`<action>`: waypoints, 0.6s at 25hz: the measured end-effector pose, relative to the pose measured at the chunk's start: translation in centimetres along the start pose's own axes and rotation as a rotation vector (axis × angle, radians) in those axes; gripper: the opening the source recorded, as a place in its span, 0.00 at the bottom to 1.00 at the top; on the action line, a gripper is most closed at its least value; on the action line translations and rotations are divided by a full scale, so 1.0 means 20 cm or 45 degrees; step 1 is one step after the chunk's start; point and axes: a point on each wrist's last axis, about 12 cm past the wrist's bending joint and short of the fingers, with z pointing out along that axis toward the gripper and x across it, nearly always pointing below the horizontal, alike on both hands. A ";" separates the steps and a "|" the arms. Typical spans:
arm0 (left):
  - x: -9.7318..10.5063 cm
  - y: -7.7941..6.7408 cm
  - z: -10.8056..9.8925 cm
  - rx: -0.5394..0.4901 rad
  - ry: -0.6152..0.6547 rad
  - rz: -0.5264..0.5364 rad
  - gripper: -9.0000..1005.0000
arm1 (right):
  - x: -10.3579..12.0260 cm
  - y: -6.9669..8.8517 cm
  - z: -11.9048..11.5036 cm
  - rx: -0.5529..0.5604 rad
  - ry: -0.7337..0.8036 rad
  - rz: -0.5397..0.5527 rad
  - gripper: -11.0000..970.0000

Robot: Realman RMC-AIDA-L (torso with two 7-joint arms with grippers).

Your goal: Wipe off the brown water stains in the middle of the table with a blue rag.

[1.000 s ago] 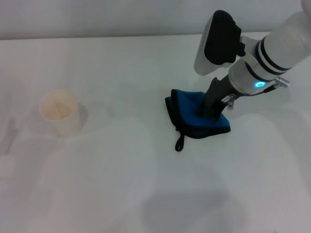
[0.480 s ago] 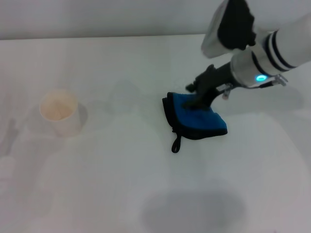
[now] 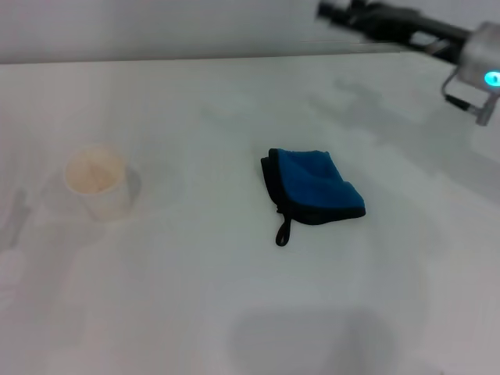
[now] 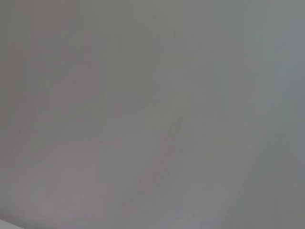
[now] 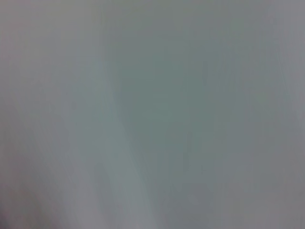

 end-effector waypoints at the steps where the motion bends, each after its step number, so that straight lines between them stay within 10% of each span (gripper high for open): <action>1: 0.00 0.00 0.00 0.001 0.000 0.001 0.87 | 0.02 -0.02 -0.05 -0.002 -0.122 0.047 0.83; 7: -0.01 0.00 0.01 0.007 -0.005 0.002 0.87 | 0.16 -0.17 -0.30 0.267 -0.574 -0.051 0.89; 15: -0.02 0.00 0.04 0.011 -0.016 0.012 0.87 | 0.38 -0.25 -0.45 0.635 -0.479 -0.327 0.89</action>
